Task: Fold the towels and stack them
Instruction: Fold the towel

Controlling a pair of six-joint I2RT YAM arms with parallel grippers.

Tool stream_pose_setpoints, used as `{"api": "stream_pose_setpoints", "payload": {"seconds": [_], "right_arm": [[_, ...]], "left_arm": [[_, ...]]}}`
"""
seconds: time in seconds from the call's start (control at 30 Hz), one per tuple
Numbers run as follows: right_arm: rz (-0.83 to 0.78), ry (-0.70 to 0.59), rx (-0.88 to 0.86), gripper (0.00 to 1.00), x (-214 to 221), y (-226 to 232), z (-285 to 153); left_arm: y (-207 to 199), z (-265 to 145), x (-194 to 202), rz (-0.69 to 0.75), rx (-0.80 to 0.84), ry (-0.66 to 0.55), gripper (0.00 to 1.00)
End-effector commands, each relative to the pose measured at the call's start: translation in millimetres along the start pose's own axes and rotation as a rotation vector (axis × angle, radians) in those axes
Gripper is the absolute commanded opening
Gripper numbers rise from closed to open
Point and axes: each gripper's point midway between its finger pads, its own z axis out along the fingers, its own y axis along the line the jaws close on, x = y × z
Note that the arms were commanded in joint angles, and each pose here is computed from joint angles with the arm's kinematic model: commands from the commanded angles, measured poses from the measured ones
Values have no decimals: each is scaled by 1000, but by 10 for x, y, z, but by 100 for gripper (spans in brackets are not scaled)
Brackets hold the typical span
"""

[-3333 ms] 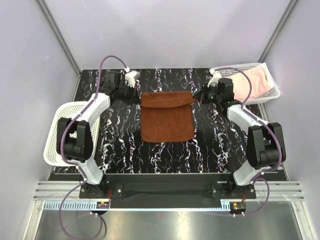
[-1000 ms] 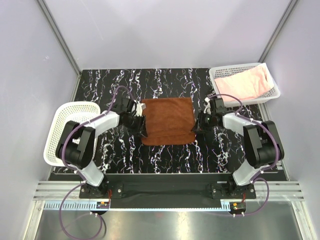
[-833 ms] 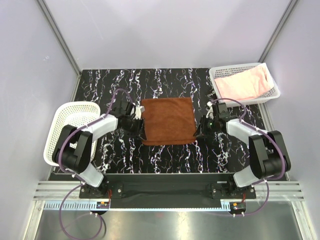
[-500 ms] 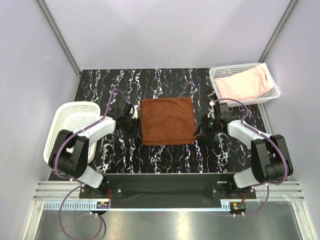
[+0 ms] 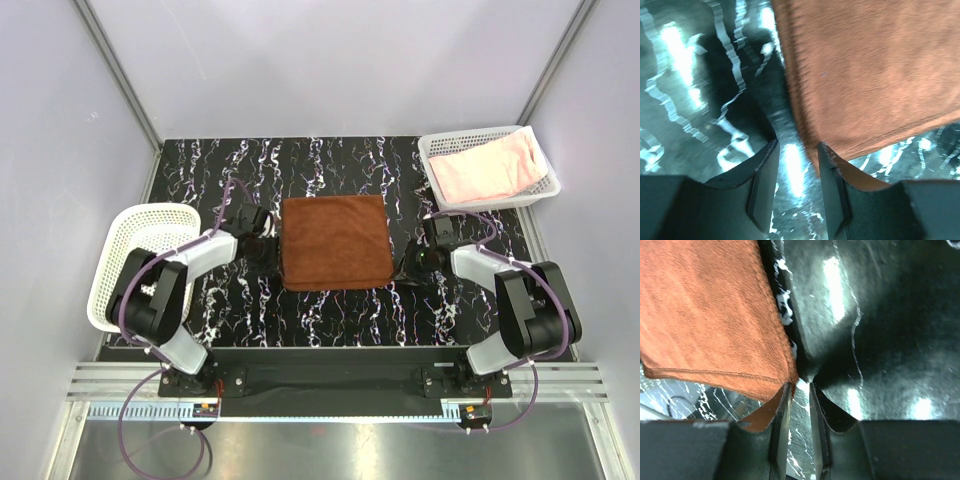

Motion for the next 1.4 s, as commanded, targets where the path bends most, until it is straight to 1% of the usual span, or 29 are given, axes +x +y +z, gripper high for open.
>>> {"api": "stream_pose_setpoints", "payload": {"seconds": [0.0, 0.1, 0.13, 0.17, 0.23, 0.33, 0.4, 0.47, 0.53, 0.6, 0.7, 0.73, 0.8, 0.9, 1.03, 1.17, 1.23, 1.37], "right_arm": [[-8, -46, 46, 28, -38, -52, -71], [-20, -73, 51, 28, -134, 25, -199], [-20, -88, 43, 28, -172, 64, -247], [-22, -91, 35, 27, -203, 112, -283], [-21, -93, 13, 27, -227, 184, -312], [-23, -102, -48, 25, -244, 351, -326], [-57, -92, -107, 23, -229, 542, -324], [-76, -76, -147, 20, -197, 668, -295], [-86, -43, -194, 17, -123, 775, -219], [-72, -9, -174, 15, -34, 705, -124], [-48, 5, -90, 10, 78, 436, 19], [-51, -21, -80, 10, 58, 395, 33], [-46, -18, -59, 9, 175, 242, 86], [-23, -7, -60, 9, 275, 160, 140], [-1, -38, -44, 9, 285, 112, 99], [32, -74, -39, 10, 307, 74, 16], [41, -90, -64, 10, 297, 131, -59], [12, -125, -89, 11, 153, 296, -213]], "left_arm": [[104, -245, -172, 38, -90, -90, 42], [-118, -471, -362, 64, -8, -170, 42], [-214, -514, -396, 75, 36, -184, 42], [-378, -571, -430, 78, 117, -199, 42], [-505, -571, -392, 81, 177, -186, 41], [-651, -471, -264, 66, 260, -126, 40], [-634, -370, -179, 40, 268, -99, 39], [-570, -278, -72, 20, 249, -80, 38], [-454, -211, -11, 11, 194, -75, 38], [-356, -144, 77, 0, 163, -59, 38], [-220, -63, 189, -12, 111, -38, 37], [-199, -52, 181, -10, 107, -53, 37], [-132, -21, 249, -12, 87, -52, 36], [-73, 11, 261, -23, 64, -63, 36], [16, 38, 284, -29, 16, -53, 35], [49, -44, 228, -30, -10, -87, 34], [47, -91, 203, -29, -18, -96, 34], [-69, -187, 125, -34, 21, -117, 35]]}}
